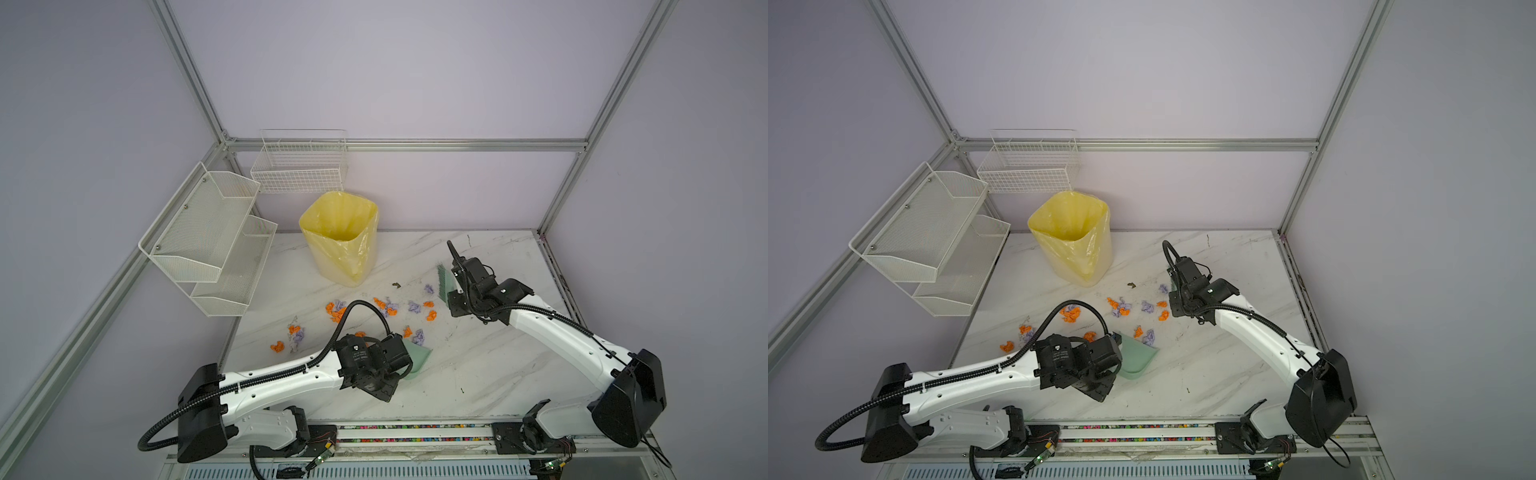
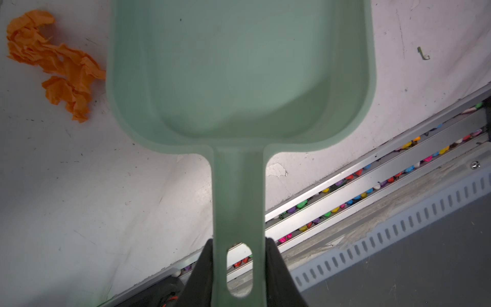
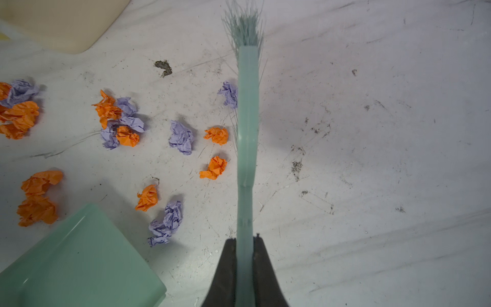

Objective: Sweep away the paper scraps from the table
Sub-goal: 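Sweep the paper scraps with the brush toward the dustpan held by the left gripper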

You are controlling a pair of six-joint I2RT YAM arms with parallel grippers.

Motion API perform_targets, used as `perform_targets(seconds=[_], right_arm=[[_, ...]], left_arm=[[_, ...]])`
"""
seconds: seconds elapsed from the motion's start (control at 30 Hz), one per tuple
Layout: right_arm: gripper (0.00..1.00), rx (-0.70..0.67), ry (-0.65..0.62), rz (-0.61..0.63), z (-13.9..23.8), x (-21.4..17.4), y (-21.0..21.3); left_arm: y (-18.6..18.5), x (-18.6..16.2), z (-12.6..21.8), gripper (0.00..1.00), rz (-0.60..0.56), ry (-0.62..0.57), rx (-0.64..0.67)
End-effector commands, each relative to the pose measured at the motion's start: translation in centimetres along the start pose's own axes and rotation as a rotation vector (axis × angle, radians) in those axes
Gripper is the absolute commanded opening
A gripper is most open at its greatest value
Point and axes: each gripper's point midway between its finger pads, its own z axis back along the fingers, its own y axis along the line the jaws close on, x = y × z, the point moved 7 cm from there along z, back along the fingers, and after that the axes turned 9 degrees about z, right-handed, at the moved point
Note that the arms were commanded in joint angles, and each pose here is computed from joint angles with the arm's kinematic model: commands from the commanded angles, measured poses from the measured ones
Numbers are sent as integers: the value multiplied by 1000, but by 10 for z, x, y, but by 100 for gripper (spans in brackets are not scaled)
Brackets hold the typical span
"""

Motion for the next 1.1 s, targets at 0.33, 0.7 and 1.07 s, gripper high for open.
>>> perform_targets(seconds=[0.33, 0.7, 1.07], right_arm=[[0, -18, -35, 63, -7, 9, 5], [0, -57, 27, 204, -26, -1, 34], [0, -12, 87, 308, -34, -21, 59]], left_arm=[[1, -12, -17, 0, 26, 15, -6], [-4, -7, -30, 0, 23, 35, 37], [-8, 5, -35, 0, 31, -24, 78]])
